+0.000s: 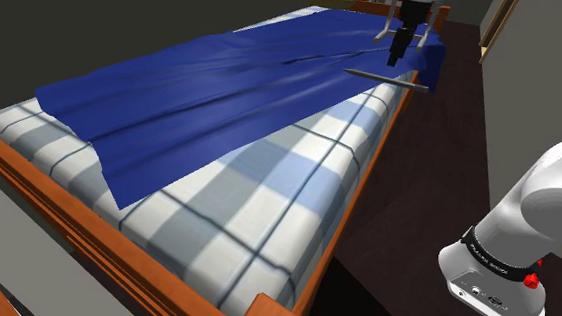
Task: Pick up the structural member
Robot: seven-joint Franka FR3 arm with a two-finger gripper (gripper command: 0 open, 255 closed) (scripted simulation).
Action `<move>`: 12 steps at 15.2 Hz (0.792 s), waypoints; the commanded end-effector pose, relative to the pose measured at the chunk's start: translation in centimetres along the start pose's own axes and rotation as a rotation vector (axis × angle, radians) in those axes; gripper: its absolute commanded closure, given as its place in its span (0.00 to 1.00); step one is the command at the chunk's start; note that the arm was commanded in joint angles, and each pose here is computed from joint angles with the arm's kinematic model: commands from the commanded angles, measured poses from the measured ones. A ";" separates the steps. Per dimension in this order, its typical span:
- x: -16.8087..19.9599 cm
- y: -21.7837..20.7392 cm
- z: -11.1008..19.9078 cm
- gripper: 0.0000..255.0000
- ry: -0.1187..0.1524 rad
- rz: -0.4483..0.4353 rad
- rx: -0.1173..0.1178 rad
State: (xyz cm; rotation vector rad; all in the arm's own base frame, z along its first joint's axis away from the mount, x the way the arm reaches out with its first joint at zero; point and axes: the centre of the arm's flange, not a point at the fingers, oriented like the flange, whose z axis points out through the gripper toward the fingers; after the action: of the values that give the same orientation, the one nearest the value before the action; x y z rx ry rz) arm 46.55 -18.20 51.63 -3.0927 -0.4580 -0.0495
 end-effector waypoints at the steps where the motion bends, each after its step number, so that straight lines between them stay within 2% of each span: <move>1: 1.4 2.2 1.5 0.00 -0.003 -0.020 0.007; 7: 5.1 7.7 5.3 0.00 -0.012 -0.070 0.032; 12: 5.0 7.8 7.9 0.00 -0.012 -0.070 0.032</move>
State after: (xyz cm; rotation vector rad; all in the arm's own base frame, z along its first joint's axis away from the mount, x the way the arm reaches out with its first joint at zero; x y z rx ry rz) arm 53.81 -24.07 44.38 -3.0465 -0.5610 -0.0230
